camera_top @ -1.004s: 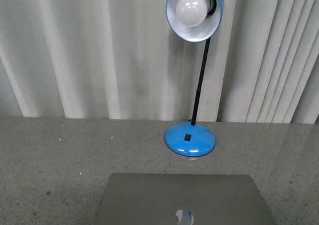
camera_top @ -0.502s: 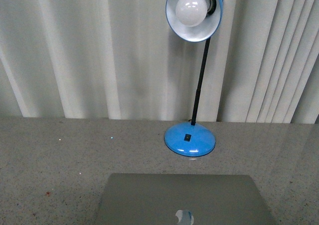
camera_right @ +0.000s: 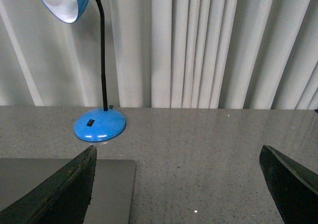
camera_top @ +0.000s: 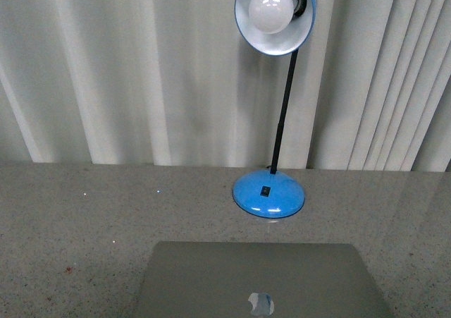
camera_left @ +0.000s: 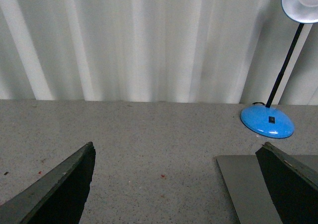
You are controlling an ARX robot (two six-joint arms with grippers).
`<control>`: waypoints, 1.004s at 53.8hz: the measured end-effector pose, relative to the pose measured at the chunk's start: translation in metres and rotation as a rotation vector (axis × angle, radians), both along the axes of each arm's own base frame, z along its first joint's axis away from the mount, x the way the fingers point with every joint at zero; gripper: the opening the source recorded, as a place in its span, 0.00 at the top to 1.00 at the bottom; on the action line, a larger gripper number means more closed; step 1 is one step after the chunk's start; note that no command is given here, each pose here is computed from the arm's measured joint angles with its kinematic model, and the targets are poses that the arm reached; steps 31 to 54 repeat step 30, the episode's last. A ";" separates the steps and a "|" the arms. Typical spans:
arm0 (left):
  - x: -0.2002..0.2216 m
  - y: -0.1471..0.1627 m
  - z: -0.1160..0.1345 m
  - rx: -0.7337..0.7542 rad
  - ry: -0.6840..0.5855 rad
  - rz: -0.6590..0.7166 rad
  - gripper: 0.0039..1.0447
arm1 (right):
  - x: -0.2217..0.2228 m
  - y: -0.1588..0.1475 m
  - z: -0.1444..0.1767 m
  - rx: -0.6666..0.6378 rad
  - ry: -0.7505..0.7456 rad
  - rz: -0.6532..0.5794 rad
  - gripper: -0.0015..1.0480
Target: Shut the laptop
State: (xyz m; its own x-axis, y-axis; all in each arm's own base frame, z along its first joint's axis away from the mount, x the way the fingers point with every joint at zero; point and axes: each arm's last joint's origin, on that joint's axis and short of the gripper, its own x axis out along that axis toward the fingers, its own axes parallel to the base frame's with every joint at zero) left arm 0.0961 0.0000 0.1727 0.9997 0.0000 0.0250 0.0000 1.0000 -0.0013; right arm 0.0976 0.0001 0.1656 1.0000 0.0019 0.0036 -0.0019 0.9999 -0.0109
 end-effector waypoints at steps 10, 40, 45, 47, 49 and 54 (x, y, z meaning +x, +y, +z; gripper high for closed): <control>0.000 0.000 0.000 0.000 0.000 0.000 0.06 | 0.000 0.000 0.000 0.000 0.000 0.000 0.07; 0.000 0.000 0.000 0.000 0.000 0.000 0.06 | 0.000 0.000 0.000 0.000 0.000 0.000 0.07; 0.000 0.000 0.000 0.000 0.000 0.000 0.06 | 0.000 0.000 0.000 0.000 0.000 0.000 0.07; 0.000 0.000 0.000 0.000 0.000 0.000 0.06 | 0.000 0.000 0.000 0.000 0.000 0.000 0.07; 0.000 0.000 0.000 0.000 0.000 0.000 0.06 | 0.000 0.000 0.000 0.000 0.000 0.000 0.07; 0.000 0.000 0.000 0.000 0.000 0.000 0.06 | 0.000 0.000 0.000 0.000 0.000 0.000 0.07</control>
